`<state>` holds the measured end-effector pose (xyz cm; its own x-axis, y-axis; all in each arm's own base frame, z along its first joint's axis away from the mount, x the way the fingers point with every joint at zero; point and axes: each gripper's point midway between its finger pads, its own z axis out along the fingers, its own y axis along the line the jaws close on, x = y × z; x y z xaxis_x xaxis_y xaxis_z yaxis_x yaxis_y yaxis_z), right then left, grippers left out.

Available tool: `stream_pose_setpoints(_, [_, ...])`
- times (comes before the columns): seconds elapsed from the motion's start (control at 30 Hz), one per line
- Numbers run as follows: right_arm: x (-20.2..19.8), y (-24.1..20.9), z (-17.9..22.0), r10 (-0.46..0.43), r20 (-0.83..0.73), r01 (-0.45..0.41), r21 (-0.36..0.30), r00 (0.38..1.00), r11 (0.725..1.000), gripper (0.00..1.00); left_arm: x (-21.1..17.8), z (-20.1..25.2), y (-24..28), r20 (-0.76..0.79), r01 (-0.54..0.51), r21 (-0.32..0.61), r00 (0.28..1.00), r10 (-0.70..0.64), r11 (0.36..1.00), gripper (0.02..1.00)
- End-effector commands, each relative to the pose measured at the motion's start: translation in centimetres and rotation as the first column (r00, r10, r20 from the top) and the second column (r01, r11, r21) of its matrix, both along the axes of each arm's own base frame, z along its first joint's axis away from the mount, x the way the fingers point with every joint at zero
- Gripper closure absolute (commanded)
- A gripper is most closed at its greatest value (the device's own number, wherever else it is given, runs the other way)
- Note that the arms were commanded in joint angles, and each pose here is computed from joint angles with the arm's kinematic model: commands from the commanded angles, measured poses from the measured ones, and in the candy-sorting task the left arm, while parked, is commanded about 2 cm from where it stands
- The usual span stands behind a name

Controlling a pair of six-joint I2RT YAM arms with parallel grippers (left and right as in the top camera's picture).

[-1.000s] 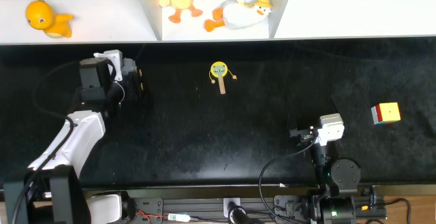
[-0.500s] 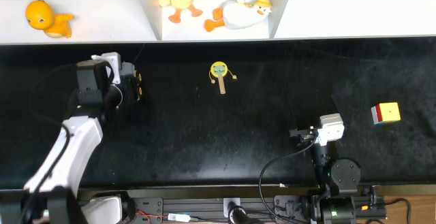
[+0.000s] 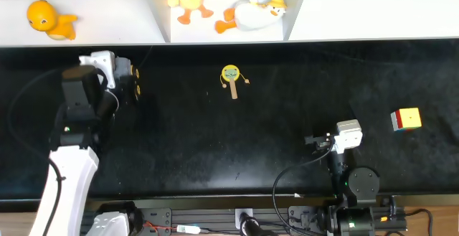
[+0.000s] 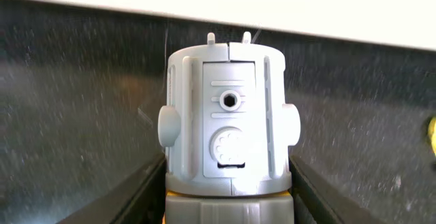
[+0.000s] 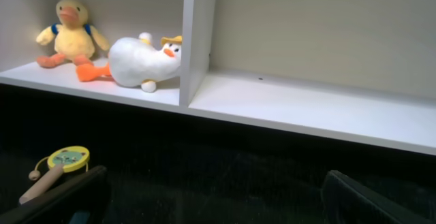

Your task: Store Toys

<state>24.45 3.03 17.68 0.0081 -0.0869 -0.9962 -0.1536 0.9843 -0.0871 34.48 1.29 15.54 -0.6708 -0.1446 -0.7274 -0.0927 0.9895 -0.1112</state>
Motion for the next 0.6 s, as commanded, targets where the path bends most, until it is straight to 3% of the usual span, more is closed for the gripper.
stream_pose_setpoints(0.03, [0.0,-0.1,-0.3,-0.005,0.0,0.005,0.005,1.0,1.0,0.003,3.4,4.1,0.1,0.075,0.017,0.03,0.997,-0.019,0.999,0.59])
stream_pose_setpoints(0.27, [0.0,-0.1,-0.3,-0.005,0.0,0.005,0.005,1.0,1.0,0.005,8.5,5.2,0.2,0.054,0.035,0.041,0.998,-0.037,0.999,0.592])
stream_pose_setpoints(0.6, [0.0,-0.1,-0.3,-0.005,0.0,0.005,0.005,1.0,1.0,0.005,14.4,3.4,0.5,0.026,0.039,0.041,0.999,-0.04,0.998,0.59])
